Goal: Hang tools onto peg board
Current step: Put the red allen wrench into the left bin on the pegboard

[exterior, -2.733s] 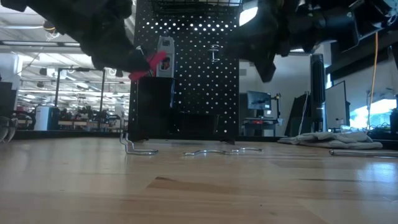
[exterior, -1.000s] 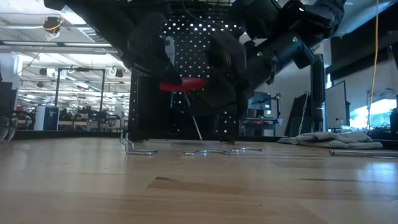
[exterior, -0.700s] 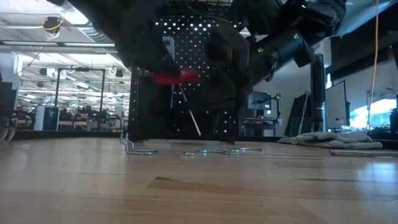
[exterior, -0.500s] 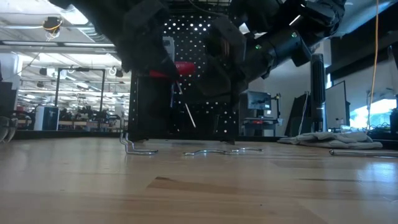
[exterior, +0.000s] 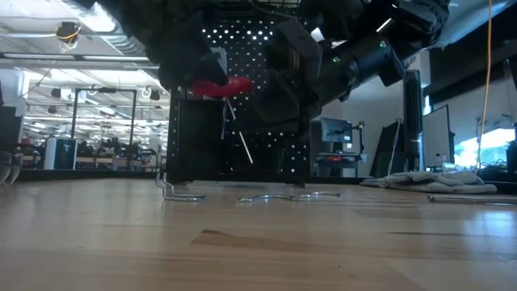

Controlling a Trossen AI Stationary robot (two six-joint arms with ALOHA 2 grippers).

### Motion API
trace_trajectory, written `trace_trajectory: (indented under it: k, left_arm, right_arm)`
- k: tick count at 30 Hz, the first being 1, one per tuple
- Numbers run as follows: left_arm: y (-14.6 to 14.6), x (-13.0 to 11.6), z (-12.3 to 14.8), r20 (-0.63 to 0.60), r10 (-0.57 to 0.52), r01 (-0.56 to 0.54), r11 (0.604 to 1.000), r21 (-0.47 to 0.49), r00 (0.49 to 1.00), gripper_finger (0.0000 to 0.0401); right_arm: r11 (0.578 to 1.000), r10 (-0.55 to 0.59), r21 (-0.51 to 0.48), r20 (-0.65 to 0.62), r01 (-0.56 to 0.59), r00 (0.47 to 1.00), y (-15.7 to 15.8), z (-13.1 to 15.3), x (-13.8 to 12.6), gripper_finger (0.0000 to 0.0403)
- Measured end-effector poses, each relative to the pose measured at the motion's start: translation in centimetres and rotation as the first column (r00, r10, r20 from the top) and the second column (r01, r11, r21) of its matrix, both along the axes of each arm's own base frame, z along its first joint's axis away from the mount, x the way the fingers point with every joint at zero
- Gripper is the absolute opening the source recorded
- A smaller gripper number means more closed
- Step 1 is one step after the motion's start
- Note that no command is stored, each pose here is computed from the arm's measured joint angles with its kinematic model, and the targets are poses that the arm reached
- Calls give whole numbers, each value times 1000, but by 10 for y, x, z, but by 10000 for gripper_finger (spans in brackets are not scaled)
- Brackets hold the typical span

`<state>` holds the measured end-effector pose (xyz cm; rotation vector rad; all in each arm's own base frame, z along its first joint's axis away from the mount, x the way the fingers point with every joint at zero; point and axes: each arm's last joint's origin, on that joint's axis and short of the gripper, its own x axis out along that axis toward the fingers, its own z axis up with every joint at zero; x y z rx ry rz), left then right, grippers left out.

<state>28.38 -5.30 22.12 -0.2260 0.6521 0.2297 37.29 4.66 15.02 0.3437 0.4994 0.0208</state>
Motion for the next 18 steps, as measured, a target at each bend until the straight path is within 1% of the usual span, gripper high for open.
trace_trajectory:
  k: [5,8,13,16,18]
  left_arm:
    - [7,1,1,3,7,-7,1000,-9,1000,133]
    - [10,4,-4,-25,-19,19,1000,-18,999,107]
    - [11,4,-3,-25,-67,68,998,12,997,50]
    - [8,1,1,-20,-87,87,996,22,996,48]
    - [8,-3,4,-26,-94,95,995,32,995,48]
  right_arm:
    - [999,20,-37,6,-20,1000,5,0,-1,0]
    - [999,23,-41,8,-23,1000,5,0,-1,0]
    - [999,13,-34,6,-13,1000,4,0,-1,3]
    - [1000,-4,1,7,4,1000,4,1,0,19]
    - [1000,13,12,5,-13,1000,4,2,-1,34]
